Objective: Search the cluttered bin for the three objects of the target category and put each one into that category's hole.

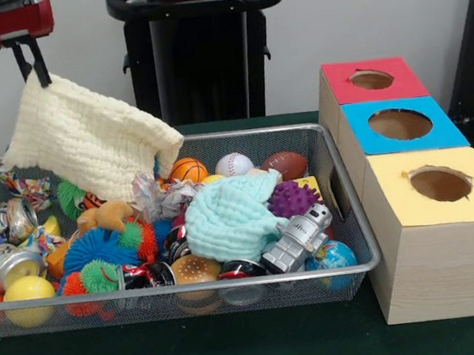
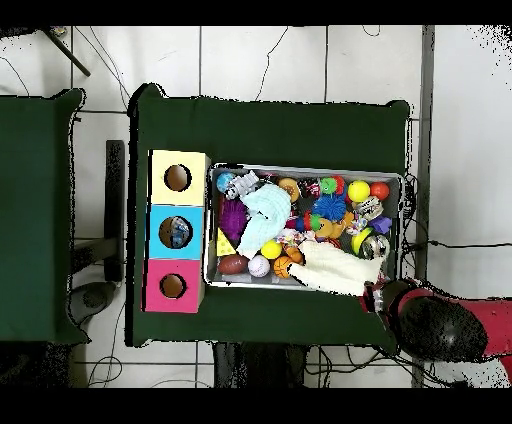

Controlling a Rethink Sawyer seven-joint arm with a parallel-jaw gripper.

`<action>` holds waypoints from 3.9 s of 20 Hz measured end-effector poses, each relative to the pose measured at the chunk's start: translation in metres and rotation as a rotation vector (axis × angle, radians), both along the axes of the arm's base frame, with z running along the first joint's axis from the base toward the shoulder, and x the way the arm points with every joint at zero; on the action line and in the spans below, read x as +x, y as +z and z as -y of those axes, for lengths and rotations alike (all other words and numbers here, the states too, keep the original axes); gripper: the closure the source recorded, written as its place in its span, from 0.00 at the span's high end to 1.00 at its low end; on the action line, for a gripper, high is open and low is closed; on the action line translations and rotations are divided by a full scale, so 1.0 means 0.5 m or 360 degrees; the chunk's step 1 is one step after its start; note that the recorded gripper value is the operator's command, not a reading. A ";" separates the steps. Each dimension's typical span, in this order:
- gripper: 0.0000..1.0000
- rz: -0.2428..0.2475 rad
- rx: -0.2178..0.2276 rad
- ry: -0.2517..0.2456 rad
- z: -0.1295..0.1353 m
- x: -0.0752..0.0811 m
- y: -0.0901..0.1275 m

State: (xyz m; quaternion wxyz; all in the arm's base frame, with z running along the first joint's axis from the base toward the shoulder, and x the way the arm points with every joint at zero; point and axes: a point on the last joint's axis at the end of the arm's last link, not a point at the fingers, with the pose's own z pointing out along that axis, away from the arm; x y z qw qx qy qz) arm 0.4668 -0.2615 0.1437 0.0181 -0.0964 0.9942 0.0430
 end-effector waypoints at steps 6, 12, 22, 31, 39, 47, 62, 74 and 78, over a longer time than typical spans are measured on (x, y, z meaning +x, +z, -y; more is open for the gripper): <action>0.00 0.0000 0.0000 0.0004 0.000 0.000 0.000; 0.00 0.0000 0.0000 0.0005 0.000 0.000 0.000; 1.00 -0.0003 0.0001 0.0010 -0.004 -0.001 -0.001; 1.00 -0.0004 0.0002 0.0023 -0.011 0.002 -0.001; 1.00 -0.0019 -0.0011 0.0096 -0.051 -0.001 0.000; 1.00 0.0037 -0.0041 0.0373 -0.224 0.012 -0.005; 1.00 0.0121 -0.0015 0.0425 -0.528 -0.046 -0.069; 1.00 0.0060 -0.0032 0.0230 -0.549 -0.106 -0.116; 1.00 0.0037 -0.0025 0.0185 -0.543 -0.109 -0.121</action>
